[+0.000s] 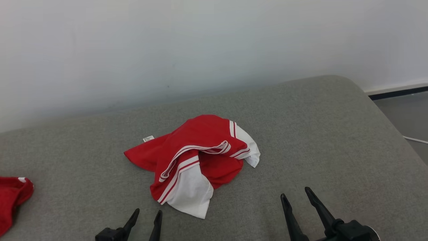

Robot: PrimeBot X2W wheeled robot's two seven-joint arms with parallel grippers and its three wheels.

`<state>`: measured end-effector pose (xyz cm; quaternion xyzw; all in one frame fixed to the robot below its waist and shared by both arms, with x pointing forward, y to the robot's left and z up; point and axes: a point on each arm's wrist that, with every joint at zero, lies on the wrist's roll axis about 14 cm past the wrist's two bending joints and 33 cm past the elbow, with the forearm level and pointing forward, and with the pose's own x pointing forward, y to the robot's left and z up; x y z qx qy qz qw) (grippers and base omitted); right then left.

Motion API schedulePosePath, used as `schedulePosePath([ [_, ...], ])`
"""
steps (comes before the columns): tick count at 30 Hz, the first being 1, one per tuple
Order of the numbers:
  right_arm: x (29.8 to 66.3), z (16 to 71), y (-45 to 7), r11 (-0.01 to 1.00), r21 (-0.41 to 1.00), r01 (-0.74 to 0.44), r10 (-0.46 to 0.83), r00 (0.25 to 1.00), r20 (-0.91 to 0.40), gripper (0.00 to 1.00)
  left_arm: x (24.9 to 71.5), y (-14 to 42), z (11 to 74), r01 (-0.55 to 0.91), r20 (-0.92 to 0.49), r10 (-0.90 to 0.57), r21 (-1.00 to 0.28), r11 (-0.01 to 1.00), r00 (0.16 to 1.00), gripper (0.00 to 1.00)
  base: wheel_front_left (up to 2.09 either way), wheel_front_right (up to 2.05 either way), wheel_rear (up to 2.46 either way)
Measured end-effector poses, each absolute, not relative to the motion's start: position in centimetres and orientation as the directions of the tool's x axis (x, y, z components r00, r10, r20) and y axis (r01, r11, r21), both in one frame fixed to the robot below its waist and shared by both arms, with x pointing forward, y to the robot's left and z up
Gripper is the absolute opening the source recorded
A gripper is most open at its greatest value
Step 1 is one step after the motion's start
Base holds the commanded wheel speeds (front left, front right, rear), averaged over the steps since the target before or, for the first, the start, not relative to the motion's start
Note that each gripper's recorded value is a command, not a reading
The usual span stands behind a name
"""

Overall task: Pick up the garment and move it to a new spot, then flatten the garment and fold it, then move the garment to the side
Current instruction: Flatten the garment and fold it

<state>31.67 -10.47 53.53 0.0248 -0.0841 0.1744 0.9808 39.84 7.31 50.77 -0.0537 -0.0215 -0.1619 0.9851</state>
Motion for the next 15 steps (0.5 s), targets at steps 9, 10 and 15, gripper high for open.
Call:
schedulePosePath([
  [9, 32.2, 52.3, -11.3, 0.948, 0.027, -0.317, 0.311, 0.942, 0.130, 1.00, 43.1, 5.2, 48.7, 0.376, -0.020, -0.378, -0.082, 0.923, 0.925, 1.00, 0.00, 0.00, 0.00],
  [10, 32.2, 52.1, -11.4, 0.950, 0.028, -0.312, 0.307, 0.944, 0.125, 1.00, 43.4, 5.0, 48.5, 0.378, -0.024, -0.381, -0.082, 0.922, 0.924, 1.00, 0.00, 0.00, 0.00],
  [15, 32.4, 52.0, -12.1, 0.956, 0.026, -0.292, 0.287, 0.951, 0.118, 1.00, 44.4, 4.4, 47.6, 0.382, -0.054, -0.387, -0.076, 0.921, 0.921, 1.00, 0.00, 0.00, 0.00],
])
